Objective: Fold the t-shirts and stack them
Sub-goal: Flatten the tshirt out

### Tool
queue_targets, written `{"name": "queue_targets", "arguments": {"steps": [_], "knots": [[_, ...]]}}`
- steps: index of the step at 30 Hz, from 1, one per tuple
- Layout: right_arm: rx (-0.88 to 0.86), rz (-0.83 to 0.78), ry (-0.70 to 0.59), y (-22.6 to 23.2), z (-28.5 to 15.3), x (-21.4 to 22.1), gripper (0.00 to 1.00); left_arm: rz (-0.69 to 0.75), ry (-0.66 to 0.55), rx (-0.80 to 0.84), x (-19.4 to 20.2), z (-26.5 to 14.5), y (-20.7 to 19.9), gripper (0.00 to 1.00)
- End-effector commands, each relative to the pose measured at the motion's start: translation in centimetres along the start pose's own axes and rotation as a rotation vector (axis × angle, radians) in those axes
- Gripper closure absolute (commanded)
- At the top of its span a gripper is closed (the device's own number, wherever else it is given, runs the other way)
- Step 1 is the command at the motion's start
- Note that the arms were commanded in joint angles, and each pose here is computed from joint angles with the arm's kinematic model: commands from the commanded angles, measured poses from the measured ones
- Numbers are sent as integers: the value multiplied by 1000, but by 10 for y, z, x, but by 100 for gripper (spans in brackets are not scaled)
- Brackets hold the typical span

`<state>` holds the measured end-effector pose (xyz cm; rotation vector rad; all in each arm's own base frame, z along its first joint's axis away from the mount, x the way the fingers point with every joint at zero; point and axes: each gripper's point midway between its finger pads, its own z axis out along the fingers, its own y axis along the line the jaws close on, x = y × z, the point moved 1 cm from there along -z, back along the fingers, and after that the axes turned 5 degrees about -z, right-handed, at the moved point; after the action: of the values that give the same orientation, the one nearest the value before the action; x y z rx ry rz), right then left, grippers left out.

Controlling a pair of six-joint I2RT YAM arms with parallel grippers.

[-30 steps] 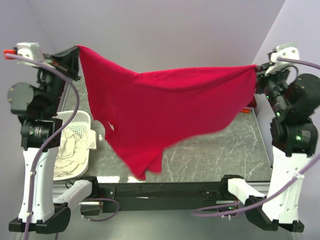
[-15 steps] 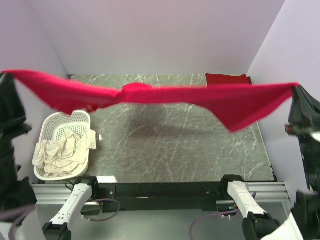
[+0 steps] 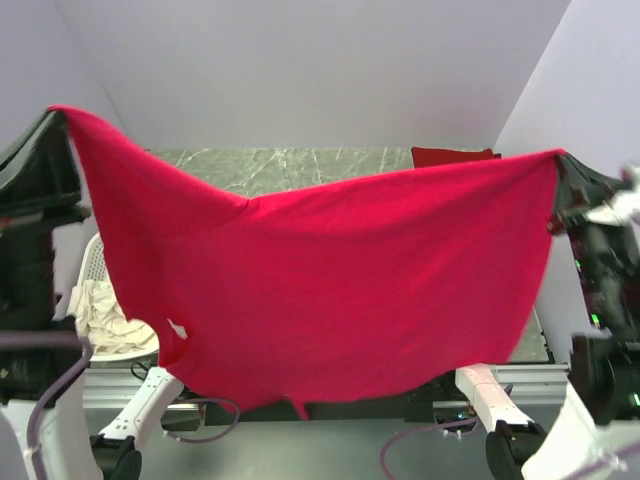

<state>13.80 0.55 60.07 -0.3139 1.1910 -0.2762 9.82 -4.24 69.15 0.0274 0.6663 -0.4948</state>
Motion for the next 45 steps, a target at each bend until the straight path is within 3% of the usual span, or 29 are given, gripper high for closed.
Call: {"name": "queue_targets", "arguments": {"steps": [1,3,7,14,20,24,26,31,45], "knots": [[5,2,77,1,42,37,100,16,54,-44,36,15,22,100],[-11,1,105,6,58,57,100,10,107,-68,69,18,36,100],[-92,32,247,35,89,136,100,-10,215,-142,143,14,71,100],[-241,66,436,92,117,273,100,-83,526,-288,338,-41,144,100],[-345,46,596,134,136,393,100,-139,737,-370,468,-73,191,100],[-398,48,729,153,153,460,100,-195,844,-392,532,-79,211,100],[-380,40,745,149,167,468,100,-213,882,-407,559,-78,221,100],[-391,43,784,156,179,492,100,-192,926,-438,579,-78,240,100],[-415,91,758,160,209,485,100,-154,919,-448,562,-68,273,100]]}}
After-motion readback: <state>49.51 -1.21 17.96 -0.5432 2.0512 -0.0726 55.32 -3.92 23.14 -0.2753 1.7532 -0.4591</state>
